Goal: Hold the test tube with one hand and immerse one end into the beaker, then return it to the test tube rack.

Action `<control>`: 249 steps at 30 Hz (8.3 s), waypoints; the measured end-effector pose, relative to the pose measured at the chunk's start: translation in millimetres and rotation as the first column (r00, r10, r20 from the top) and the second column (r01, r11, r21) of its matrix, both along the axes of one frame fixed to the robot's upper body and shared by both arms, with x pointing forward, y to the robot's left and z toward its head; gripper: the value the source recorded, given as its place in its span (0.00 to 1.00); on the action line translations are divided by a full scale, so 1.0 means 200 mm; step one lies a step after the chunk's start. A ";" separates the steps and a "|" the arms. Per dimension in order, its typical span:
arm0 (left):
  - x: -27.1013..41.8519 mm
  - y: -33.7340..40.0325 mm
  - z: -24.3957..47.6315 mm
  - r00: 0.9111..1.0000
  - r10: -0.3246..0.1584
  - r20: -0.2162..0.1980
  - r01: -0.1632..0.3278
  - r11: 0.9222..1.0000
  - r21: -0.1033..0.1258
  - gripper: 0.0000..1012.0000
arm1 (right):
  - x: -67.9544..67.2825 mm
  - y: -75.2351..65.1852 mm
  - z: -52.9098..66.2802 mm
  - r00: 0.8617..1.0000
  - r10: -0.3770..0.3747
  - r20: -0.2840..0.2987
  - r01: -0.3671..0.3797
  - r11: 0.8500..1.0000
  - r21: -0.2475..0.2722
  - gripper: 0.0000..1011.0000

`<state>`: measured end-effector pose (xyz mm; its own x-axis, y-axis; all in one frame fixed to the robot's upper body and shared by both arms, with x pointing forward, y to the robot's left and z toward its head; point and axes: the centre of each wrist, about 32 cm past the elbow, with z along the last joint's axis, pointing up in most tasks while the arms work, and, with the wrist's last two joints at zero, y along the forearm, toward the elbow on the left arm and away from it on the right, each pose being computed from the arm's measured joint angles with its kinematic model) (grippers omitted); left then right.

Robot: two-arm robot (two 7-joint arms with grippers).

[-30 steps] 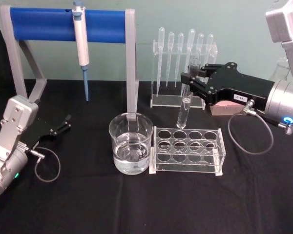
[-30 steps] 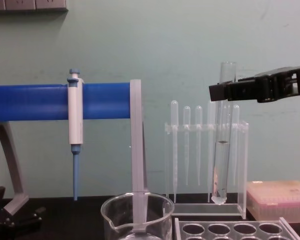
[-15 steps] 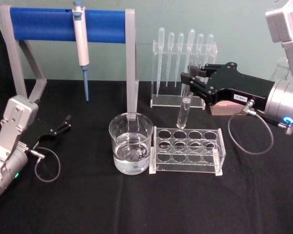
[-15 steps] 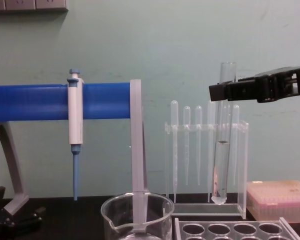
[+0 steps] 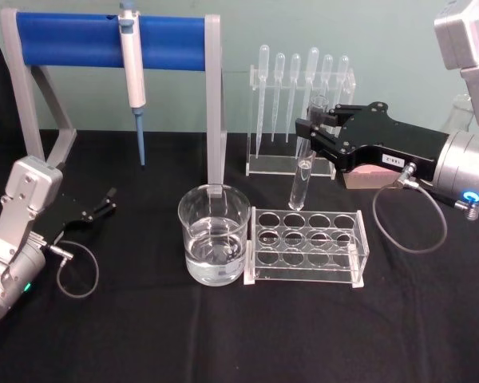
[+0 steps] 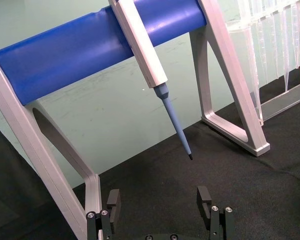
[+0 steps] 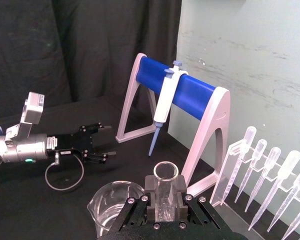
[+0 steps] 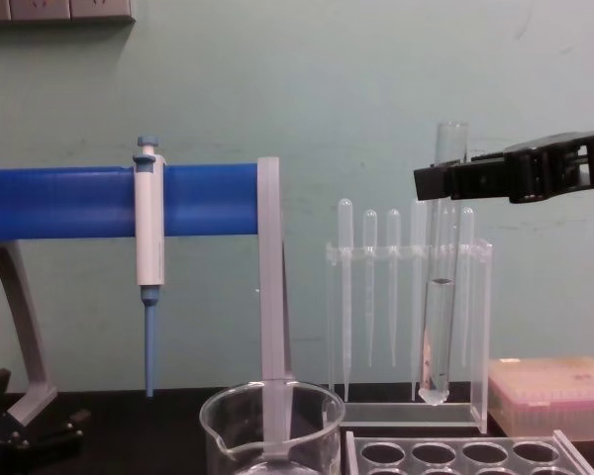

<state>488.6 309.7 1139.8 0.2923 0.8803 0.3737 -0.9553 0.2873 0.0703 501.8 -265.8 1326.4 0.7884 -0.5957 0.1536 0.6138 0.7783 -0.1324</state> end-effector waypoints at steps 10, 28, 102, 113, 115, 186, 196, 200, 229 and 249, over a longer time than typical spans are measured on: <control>0.000 0.000 0.000 1.000 0.000 0.000 0.000 1.000 0.000 0.99 | 0.00 0.00 0.00 1.000 0.000 0.000 0.000 1.000 0.000 0.22; 0.000 0.000 0.000 1.000 0.000 0.000 0.000 1.000 0.000 0.99 | 0.00 0.00 0.00 1.000 0.000 0.000 0.000 1.000 0.000 0.22; 0.000 0.000 0.000 1.000 0.000 0.000 0.000 1.000 0.000 0.99 | 0.02 0.05 0.09 0.999 0.034 0.034 -0.034 0.999 0.000 0.22; 0.000 0.000 0.000 1.000 0.000 0.000 0.000 1.000 0.000 0.99 | 0.06 0.18 0.19 0.990 0.133 0.041 -0.135 0.989 0.054 0.22; 0.000 0.000 0.000 1.000 0.000 0.000 0.000 1.000 0.000 0.99 | 0.06 0.21 0.20 0.988 0.150 0.035 -0.152 0.987 0.058 0.22; 0.000 0.000 0.000 1.000 0.000 0.000 0.000 1.000 0.000 0.99 | 0.18 0.39 -0.42 0.988 0.146 -0.051 -0.146 0.989 0.017 0.22; 0.000 0.000 0.000 1.000 0.000 0.000 0.000 1.000 0.000 0.99 | 0.17 0.39 -0.44 0.987 0.149 -0.056 -0.149 0.989 0.012 0.22; 0.000 0.000 0.000 1.000 0.000 0.000 0.000 1.000 0.000 0.99 | 0.17 0.39 -0.45 0.988 0.147 -0.057 -0.146 0.989 0.012 0.22; 0.000 0.000 0.000 1.000 0.000 0.000 0.000 1.000 0.000 0.99 | 0.16 0.37 -0.49 0.989 0.134 -0.069 -0.134 0.991 0.001 0.22; 0.000 0.000 0.000 1.000 0.000 0.000 0.000 1.000 0.000 0.99 | 0.16 0.37 -0.49 0.988 0.135 -0.069 -0.136 0.991 0.000 0.22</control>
<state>488.6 309.7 1139.8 0.2923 0.8803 0.3737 -0.9553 0.2873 0.0703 534.4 -191.0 1228.6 0.8706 -0.4820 0.0988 0.4921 0.8529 -0.1746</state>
